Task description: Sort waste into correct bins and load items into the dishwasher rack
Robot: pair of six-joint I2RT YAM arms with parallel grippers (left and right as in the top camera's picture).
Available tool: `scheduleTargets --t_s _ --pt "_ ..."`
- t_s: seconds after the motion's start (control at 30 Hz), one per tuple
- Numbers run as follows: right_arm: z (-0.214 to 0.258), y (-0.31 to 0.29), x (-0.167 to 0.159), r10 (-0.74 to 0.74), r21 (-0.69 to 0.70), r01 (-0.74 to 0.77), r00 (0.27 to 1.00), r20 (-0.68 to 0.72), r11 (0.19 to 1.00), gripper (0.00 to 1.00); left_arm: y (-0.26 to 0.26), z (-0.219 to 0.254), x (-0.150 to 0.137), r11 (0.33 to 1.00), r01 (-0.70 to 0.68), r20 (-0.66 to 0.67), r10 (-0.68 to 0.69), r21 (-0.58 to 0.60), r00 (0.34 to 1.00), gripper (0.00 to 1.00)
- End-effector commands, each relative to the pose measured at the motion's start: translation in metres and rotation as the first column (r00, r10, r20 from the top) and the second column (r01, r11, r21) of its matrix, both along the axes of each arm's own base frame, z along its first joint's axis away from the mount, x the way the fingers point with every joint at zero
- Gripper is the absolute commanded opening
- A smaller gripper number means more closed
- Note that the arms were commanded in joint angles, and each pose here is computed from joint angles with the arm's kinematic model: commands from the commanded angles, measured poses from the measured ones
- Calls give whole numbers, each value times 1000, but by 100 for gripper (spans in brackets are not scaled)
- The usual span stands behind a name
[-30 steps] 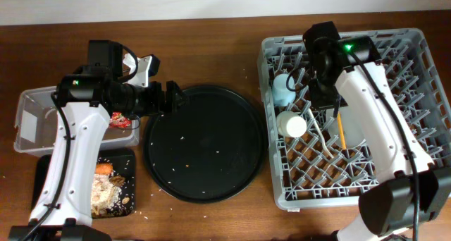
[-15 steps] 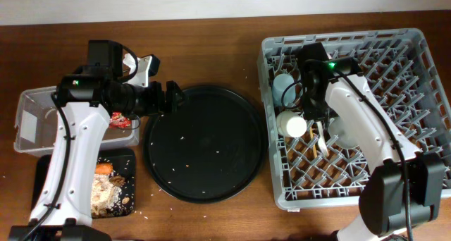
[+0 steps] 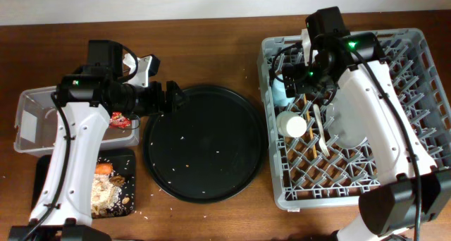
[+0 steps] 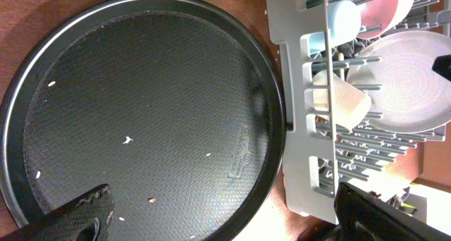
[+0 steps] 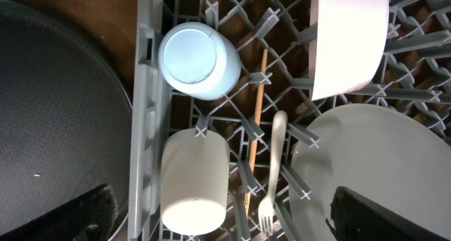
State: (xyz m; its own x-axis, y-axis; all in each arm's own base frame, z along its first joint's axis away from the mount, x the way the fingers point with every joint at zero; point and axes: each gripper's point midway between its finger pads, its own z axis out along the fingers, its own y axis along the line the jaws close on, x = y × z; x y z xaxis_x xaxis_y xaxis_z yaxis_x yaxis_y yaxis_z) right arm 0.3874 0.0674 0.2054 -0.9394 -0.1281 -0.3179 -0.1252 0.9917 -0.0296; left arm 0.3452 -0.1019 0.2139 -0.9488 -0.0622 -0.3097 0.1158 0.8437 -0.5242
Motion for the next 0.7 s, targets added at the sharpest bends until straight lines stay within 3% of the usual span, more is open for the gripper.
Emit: scheduleTargets --t_s 0.0,0.1,0.13,0.23,0.33,0.43,0.47,0.57,0.67 --pt "21 0 -3 0 23 -1 999 54 1000 99 1 12 1 1000 5 41 -5 0 999 99" --pt "82 -4 -27 -4 55 -8 976 219 998 99 1 12 1 1000 5 41 -5 0 999 99" --pt "121 -8 -49 -10 76 -15 944 329 997 99 1 12 1 1000 5 41 -5 0 999 99" --pt "211 -24 -131 -39 126 -47 797 602 991 99 1 12 1 1000 5 41 -5 0 999 99" --pt "259 -39 -208 -70 156 -80 638 767 985 99 1 12 1 1000 5 41 -5 0 999 99" --pt "264 -57 -284 -97 165 -81 532 841 983 99 1 12 1 1000 5 41 -5 0 999 99" --pt "243 -63 -315 -103 169 -87 501 859 982 99 1 12 1 1000 5 41 -5 0 999 99" --pt "183 -67 -326 -112 167 -64 511 853 984 99 1 12 1 1000 5 41 -5 0 999 99" --pt "148 -62 -289 -137 179 -62 426 894 982 99 1 12 1 1000 5 41 -5 0 999 99"
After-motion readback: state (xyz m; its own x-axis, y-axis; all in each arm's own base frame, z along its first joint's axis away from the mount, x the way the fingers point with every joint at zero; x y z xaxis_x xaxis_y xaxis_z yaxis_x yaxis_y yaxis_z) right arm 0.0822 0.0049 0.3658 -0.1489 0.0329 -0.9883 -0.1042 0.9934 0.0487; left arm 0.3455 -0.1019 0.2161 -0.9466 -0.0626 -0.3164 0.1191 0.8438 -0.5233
